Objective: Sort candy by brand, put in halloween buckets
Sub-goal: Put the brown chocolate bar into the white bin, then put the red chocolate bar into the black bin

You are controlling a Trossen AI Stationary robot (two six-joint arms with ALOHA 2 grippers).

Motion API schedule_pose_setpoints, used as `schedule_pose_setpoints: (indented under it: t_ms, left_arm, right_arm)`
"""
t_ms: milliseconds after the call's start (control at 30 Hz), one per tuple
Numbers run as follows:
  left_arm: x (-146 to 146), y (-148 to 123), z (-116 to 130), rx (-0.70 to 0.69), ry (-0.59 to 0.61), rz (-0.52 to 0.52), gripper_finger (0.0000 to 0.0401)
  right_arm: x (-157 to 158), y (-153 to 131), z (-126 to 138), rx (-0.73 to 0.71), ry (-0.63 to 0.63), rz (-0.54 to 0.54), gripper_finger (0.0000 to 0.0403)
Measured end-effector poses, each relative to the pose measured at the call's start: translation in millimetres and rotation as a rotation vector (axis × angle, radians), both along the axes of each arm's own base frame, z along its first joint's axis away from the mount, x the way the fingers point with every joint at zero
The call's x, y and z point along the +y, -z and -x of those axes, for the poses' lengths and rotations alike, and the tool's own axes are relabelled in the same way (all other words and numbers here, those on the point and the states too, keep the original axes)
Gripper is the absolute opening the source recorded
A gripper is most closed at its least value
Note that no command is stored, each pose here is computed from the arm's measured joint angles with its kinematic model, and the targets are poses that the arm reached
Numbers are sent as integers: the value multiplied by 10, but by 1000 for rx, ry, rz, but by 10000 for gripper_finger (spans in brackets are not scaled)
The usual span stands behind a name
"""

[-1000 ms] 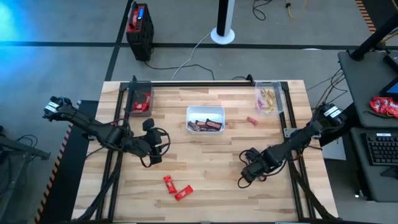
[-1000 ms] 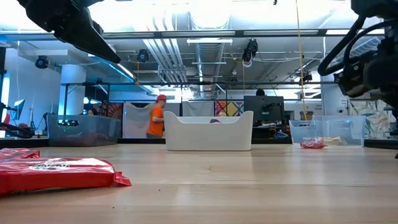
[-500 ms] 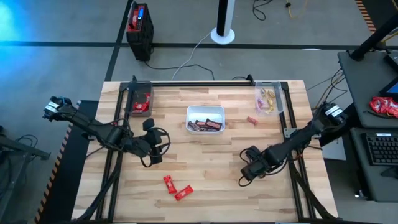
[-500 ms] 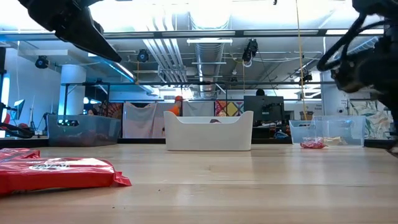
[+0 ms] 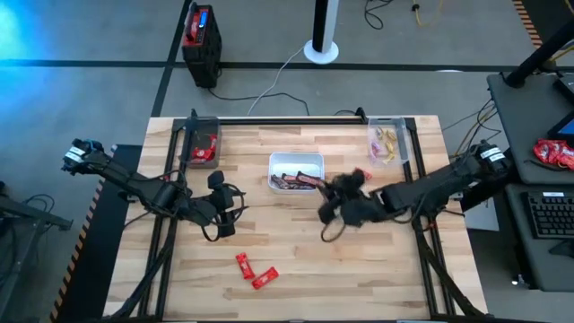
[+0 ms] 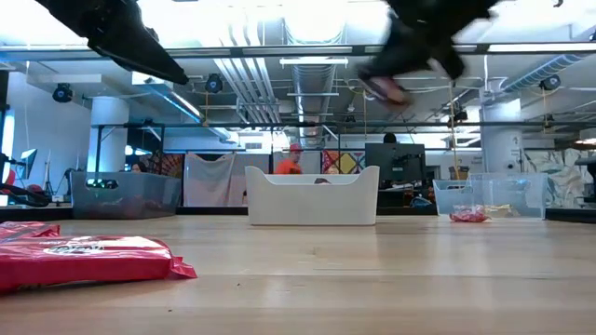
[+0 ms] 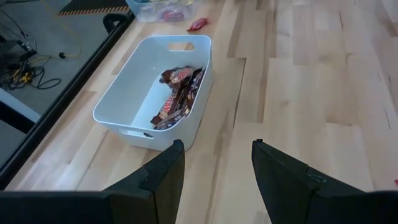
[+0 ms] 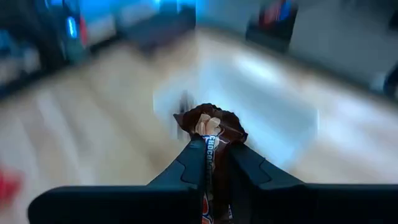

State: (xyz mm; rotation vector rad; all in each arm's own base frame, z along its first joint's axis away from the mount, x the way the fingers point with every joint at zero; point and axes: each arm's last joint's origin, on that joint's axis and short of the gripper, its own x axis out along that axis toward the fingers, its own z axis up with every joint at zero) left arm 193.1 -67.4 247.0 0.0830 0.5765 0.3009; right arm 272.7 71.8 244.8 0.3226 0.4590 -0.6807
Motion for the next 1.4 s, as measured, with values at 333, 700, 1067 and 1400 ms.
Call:
schedule_pose_setpoints:
  t_ms: [333,700,1067,1400]
  left_arm:
    - [-41,16,0,41,112,95,171]
    - [-104,61,33,147,298,236,171]
    - [-114,69,42,167,327,263,171]
    - [-178,106,73,193,362,286,171]
  right_arm:
    - [-531,94,-597,-133,70,264,33]
    - [-1030,332,-971,-147,-8,91,92]
    - [-1117,245,-1156,-1,-36,47,162]
    - [-976,18,-991,118,-68,35,180]
